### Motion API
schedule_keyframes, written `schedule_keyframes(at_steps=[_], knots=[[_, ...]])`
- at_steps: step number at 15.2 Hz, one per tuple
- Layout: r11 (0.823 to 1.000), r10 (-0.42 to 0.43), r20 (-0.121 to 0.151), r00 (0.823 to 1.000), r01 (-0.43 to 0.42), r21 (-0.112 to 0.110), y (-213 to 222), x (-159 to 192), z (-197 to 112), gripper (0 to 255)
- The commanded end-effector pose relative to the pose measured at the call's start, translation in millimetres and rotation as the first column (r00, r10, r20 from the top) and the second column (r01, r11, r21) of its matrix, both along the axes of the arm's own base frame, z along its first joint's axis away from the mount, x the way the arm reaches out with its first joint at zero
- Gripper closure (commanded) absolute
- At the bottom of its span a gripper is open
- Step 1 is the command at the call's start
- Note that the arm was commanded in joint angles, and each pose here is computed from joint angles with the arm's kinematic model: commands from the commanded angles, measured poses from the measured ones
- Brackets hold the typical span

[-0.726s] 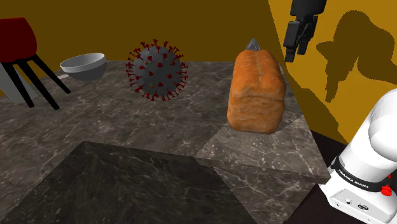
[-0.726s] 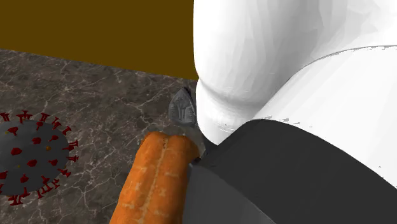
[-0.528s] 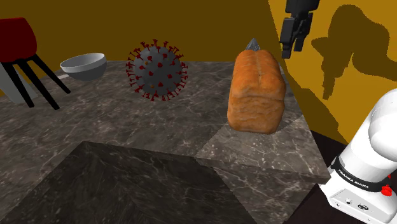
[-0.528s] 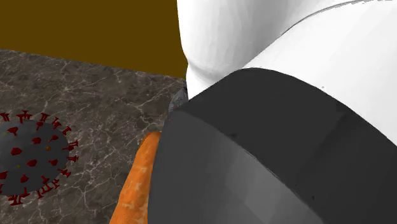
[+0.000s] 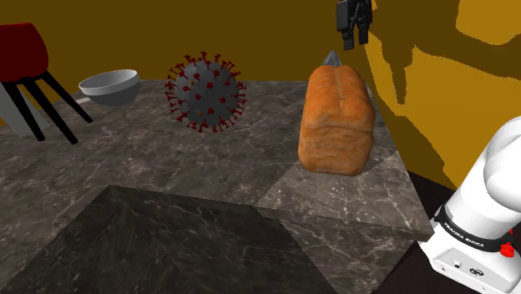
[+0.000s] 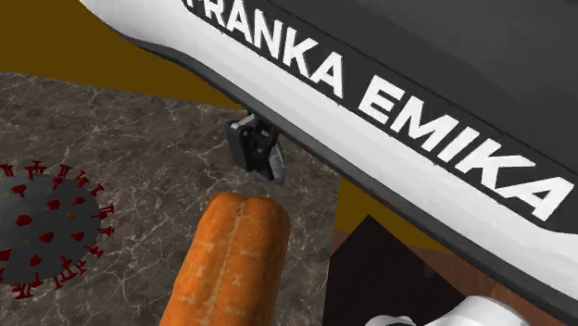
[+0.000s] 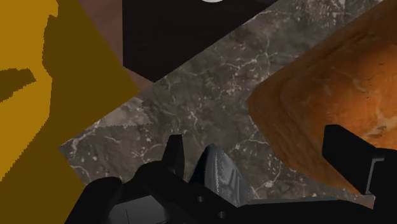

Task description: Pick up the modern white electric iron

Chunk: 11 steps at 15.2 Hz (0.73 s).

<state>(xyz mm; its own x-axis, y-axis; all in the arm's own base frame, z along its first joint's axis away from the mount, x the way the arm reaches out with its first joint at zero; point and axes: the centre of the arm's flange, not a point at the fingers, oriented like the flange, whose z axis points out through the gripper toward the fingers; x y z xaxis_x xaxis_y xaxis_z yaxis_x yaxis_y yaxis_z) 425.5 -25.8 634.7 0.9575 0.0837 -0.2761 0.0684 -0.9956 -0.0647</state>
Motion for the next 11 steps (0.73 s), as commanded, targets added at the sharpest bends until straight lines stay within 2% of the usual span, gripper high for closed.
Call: schedule_keyframes(at_steps=[1,4,11], knots=[[1.000,0.018,-0.050,0.999,-0.018,0.002,-7.2,30.7,3.3,0],[0.999,0.044,-0.119,0.992,-0.044,0.008,-17.2,78.2,6.7,0],[0.999,0.045,-0.120,0.992,-0.044,0.008,-17.4,79.0,-24.9,0]])
